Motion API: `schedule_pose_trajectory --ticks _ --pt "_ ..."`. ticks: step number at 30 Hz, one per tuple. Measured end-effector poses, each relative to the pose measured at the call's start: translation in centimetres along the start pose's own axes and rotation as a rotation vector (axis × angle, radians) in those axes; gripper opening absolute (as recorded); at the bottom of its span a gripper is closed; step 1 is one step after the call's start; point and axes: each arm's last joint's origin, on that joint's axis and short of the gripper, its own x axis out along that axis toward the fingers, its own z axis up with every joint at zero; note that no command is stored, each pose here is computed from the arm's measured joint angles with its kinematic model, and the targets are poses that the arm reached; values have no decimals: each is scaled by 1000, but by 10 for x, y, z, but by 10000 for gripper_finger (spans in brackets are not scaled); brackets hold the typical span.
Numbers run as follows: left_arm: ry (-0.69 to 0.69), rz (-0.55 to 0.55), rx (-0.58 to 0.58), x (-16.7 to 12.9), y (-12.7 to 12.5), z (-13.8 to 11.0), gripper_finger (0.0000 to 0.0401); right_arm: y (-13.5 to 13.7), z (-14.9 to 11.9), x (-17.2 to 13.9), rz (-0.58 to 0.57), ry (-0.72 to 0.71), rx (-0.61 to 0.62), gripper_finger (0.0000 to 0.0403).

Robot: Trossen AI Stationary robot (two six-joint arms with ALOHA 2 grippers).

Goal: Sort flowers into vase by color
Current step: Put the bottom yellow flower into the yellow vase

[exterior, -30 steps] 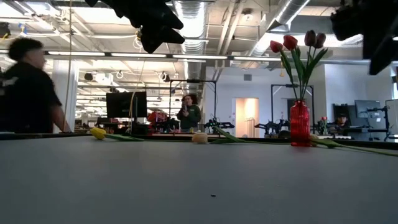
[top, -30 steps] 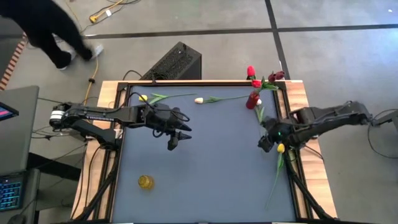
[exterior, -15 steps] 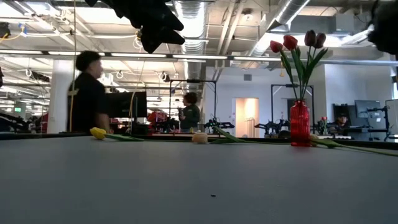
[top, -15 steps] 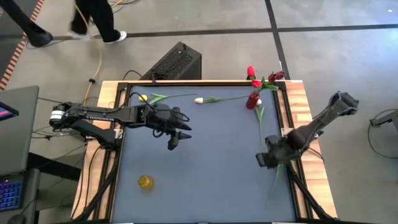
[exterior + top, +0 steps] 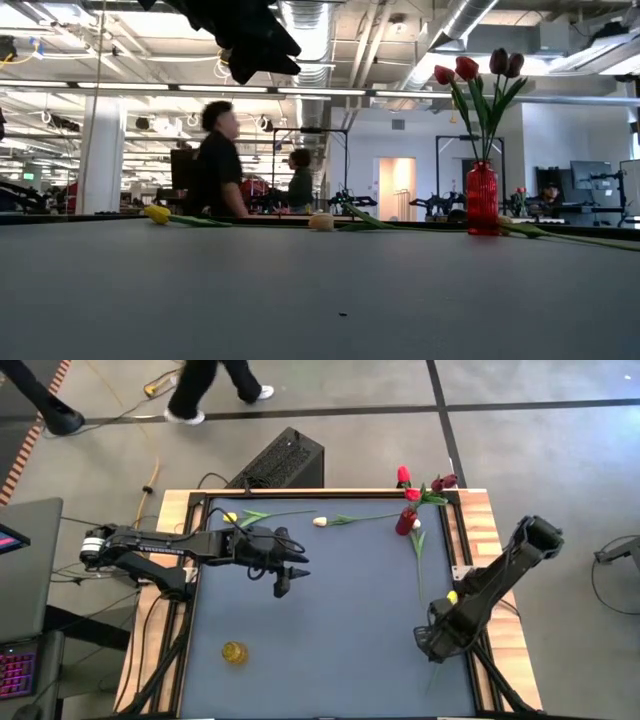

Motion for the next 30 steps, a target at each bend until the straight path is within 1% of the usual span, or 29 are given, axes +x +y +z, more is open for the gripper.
schedule_pose_trajectory --ticks 5,7,12,18,22,26,30 --pt "-14 12 -4 0 1 1 160 3 -1 23 40 25 -13 231" --pt "-14 16 -24 0 2 1 160 2 -1 30 62 38 -22 226" --pt "-15 28 -55 0 6 2 160 -1 -1 31 51 31 -34 215" --pt "-18 43 -84 0 11 2 160 -6 -6 23 72 128 -59 206" --pt "-19 51 -97 -1 13 3 160 -10 -4 18 75 134 -63 203" --pt "-20 58 -98 -1 15 3 160 -17 1 26 10 82 -56 201" --pt "-20 60 -98 -1 16 3 160 -19 5 37 17 89 -57 201"
